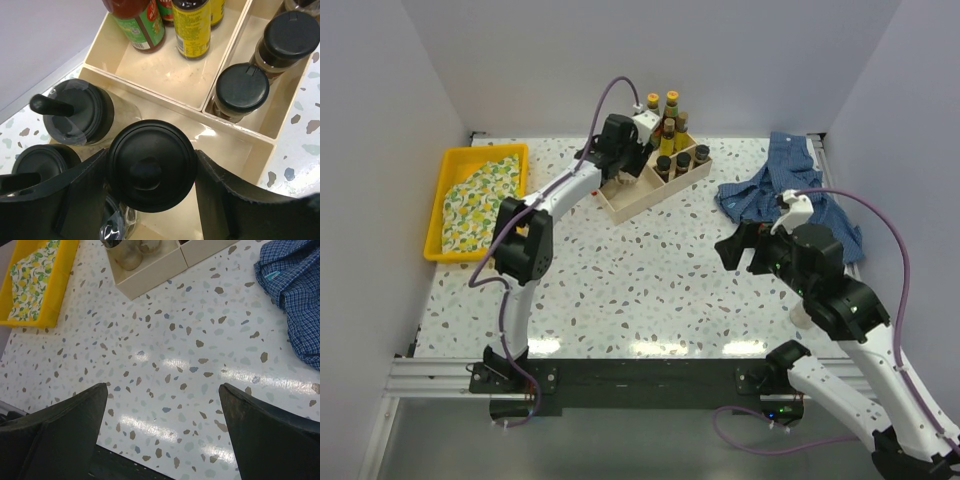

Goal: Organize the condiment bottles
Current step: Place the bottle in the storage box.

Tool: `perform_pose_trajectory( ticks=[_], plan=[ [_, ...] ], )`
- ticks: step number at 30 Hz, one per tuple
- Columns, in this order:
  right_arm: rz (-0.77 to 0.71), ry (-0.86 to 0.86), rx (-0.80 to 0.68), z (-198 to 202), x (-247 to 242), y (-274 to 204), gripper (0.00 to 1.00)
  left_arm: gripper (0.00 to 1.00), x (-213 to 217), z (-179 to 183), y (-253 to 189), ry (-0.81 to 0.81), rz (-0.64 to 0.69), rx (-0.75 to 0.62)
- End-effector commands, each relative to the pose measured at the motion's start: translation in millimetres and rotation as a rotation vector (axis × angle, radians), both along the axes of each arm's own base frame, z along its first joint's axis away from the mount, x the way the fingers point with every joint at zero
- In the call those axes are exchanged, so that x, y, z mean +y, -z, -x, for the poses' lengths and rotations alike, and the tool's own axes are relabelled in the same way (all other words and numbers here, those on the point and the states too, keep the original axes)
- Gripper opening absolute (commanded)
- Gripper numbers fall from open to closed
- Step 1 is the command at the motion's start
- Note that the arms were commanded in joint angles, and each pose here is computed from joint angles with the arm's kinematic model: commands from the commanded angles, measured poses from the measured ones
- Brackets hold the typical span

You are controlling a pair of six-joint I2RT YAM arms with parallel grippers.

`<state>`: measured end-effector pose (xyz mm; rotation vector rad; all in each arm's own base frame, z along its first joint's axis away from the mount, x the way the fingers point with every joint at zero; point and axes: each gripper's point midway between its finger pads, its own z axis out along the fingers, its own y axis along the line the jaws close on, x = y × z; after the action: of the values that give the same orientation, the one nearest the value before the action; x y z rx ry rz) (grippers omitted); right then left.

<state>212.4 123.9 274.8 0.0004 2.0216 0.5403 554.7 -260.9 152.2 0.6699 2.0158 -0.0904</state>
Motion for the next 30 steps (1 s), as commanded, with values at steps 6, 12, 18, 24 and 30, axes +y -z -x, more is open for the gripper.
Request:
perform_pose_trajectory(
  ticks=[6, 12, 18, 24, 30],
  plan=[
    [0.02, -0.006, -0.04, -7.0, 0.6, -15.4, 0.98, 0.55, 1.7, -26.7, -11.4, -0.017, -0.002, -0.13],
    [-0.006, 0.007, -0.033, 0.0, -2.4, -17.8, 0.98, 1.0, 7.0, -28.4, -26.9, -0.057, 0.006, -0.162],
    [-0.06, 0.039, 0.032, 4.5, -1.2, -4.9, 0.98, 1.0, -0.4, -5.3, -86.6, -0.023, 0.102, -0.198],
    [-0.053, 0.253, 0.26, 2.6, -16.8, 43.5, 0.99, 1.0, -31.1, 63.8, -146.3, 0.125, 0.208, -0.157],
    [0.18, 0.631, 0.374, -4.0, -76.2, 55.9, 0.99, 1.0, -39.9, 161.1, -157.5, 0.214, 0.26, -0.13]
  ],
)
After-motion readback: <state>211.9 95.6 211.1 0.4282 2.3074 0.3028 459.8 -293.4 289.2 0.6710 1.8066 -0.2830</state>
